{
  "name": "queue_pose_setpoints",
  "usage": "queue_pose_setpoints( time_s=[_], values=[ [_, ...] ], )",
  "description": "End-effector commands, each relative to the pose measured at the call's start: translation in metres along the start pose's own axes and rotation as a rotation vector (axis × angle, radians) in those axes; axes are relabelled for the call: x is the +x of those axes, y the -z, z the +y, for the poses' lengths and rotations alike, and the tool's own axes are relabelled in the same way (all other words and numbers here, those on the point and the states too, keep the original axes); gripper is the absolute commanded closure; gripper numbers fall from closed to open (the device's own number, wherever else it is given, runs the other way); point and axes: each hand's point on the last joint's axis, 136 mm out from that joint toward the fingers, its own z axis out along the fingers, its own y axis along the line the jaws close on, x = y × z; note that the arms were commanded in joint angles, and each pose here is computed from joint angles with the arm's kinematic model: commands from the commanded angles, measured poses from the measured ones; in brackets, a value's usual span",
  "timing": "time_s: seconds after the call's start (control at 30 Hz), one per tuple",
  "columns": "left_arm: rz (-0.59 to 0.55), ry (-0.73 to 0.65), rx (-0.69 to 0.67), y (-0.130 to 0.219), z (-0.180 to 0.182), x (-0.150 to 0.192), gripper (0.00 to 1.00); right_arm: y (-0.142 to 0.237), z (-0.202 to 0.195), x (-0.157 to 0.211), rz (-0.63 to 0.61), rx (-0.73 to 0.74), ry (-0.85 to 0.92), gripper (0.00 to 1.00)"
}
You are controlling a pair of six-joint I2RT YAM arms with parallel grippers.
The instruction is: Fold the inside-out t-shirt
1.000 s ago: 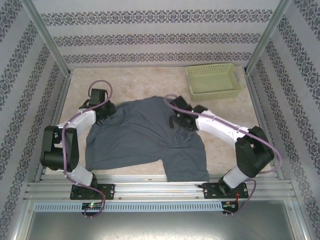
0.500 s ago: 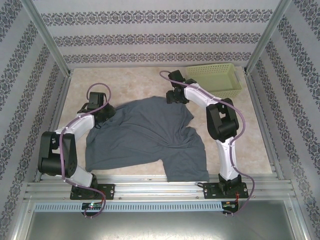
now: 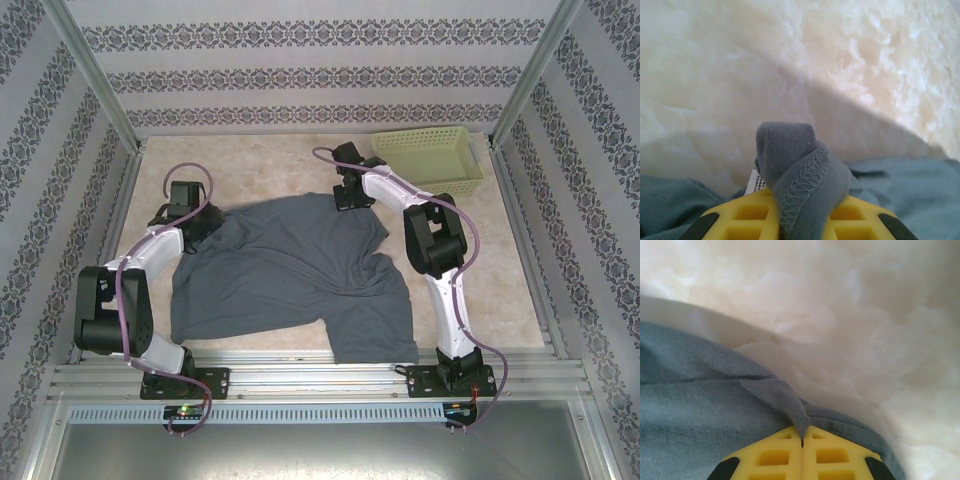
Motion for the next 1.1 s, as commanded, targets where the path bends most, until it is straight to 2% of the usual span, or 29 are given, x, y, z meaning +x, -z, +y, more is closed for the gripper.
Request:
queue_pose_setpoints(
  time_s=[0.0,0.1,0.23,0.4,0.53,0.63,0.73,0.77,0.87,0.97,1.07],
  values=[
    [-0.095,0.058,0.054,0.018,-0.015,-0.041,0.85,0.078,-0.032,-0.038,-0.181,0.119,0.028,1.00],
    [-0.144,0.041,0.070,0.040,-0.022,-0.051,0.86,0.117,-0.044,-0.033,-0.264,0.156,0.031,1.00],
    [-0.079,0.081,0.142,0.055,-0.020,-0.019,0.86,0.146,-0.045,0.006,-0.298,0.165,0.005,1.00],
    [0.034,0.070,0.088,0.082,0.031,0.060,0.81,0.155,-0.004,0.115,-0.238,0.079,0.025,1.00],
    [0.180,0.104,0.047,0.085,0.069,0.125,0.74,0.139,0.013,0.216,-0.084,0.023,0.002,1.00],
    [0.261,0.126,0.009,0.081,0.085,0.150,0.68,0.126,0.016,0.259,0.004,-0.040,-0.067,0.86],
    [0.228,0.090,-0.053,0.084,0.090,0.138,0.51,0.132,0.007,0.256,-0.026,-0.030,-0.083,0.60],
    [0.201,0.073,-0.057,0.085,0.087,0.129,0.48,0.138,0.004,0.248,-0.046,-0.025,-0.082,0.57],
    [0.126,0.023,-0.093,0.087,0.080,0.100,0.44,0.153,-0.003,0.217,-0.107,-0.033,-0.113,0.54],
    [0.137,-0.010,-0.126,0.084,0.076,0.089,0.42,0.156,-0.001,0.195,-0.129,-0.081,-0.149,0.54],
    [0.165,-0.017,-0.139,0.079,0.077,0.092,0.41,0.154,0.016,0.183,-0.119,-0.125,-0.124,0.54]
  ],
)
